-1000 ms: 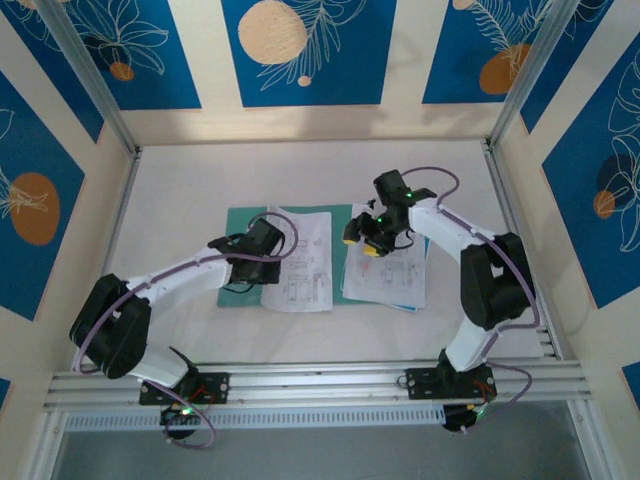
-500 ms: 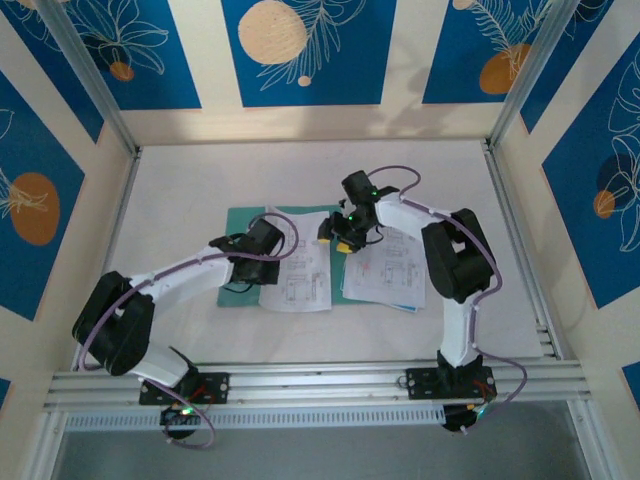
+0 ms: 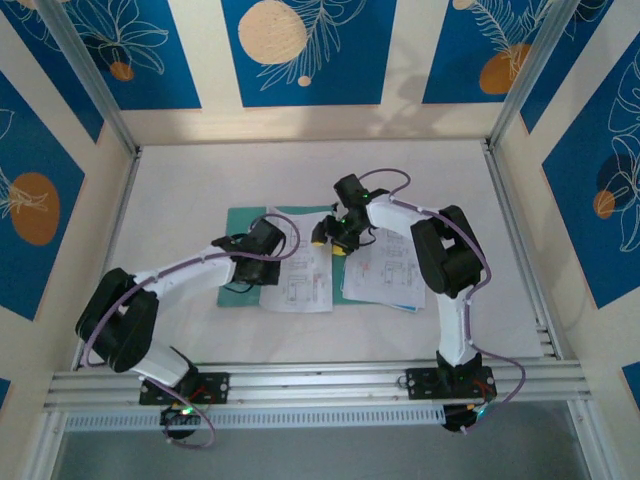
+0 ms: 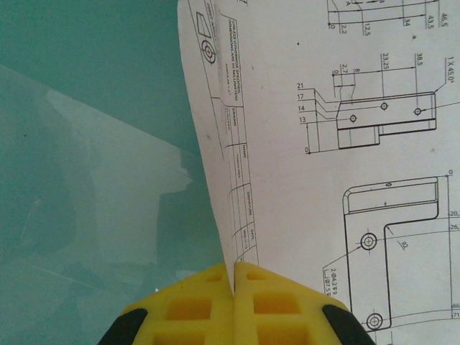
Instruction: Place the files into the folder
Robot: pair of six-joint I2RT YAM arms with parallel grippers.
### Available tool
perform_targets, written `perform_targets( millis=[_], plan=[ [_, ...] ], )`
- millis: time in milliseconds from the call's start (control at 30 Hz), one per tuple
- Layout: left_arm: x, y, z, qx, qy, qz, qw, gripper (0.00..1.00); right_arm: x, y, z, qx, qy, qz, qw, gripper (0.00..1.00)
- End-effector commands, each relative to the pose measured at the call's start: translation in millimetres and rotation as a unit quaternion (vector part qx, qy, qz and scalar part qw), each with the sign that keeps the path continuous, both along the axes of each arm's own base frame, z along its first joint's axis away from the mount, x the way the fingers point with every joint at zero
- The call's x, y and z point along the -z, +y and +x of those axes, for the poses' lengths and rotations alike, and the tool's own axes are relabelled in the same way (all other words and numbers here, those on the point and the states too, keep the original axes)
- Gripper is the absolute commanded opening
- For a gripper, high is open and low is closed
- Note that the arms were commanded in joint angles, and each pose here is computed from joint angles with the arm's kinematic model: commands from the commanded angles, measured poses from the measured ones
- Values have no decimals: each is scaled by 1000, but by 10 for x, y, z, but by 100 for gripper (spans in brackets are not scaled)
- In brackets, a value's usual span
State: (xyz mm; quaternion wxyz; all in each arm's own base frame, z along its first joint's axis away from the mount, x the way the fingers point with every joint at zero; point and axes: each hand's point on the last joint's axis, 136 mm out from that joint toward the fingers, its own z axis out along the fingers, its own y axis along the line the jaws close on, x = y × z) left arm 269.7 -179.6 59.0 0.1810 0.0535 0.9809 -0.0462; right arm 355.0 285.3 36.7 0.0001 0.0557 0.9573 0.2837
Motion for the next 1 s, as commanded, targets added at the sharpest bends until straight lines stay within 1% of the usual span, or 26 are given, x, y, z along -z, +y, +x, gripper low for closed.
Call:
perform_targets(
  millis=[0,133,233,367,467,700,967],
  plan=[
    [45,19,5,1,5,1,1000,0,-45,94,-35,-13,5,21,1000,58],
    [57,14,1,2,7,0,1000,0,-151,120,-83,-20,-1,40,999,58],
    [71,13,-5,2,9,0,1000,0,-322,157,-144,-24,-7,68,997,58],
    [116,6,-17,0,11,-5,1000,0,-555,265,-292,-29,-3,124,992,58],
    [142,-6,-20,-4,14,-9,1000,0,-621,323,-397,-37,0,139,990,58],
    [162,-4,-26,-12,15,-13,1000,0,-547,307,-616,-46,7,128,991,56],
    [183,8,-36,-21,16,-15,1000,0,-422,341,-911,-75,9,92,993,50]
  ],
)
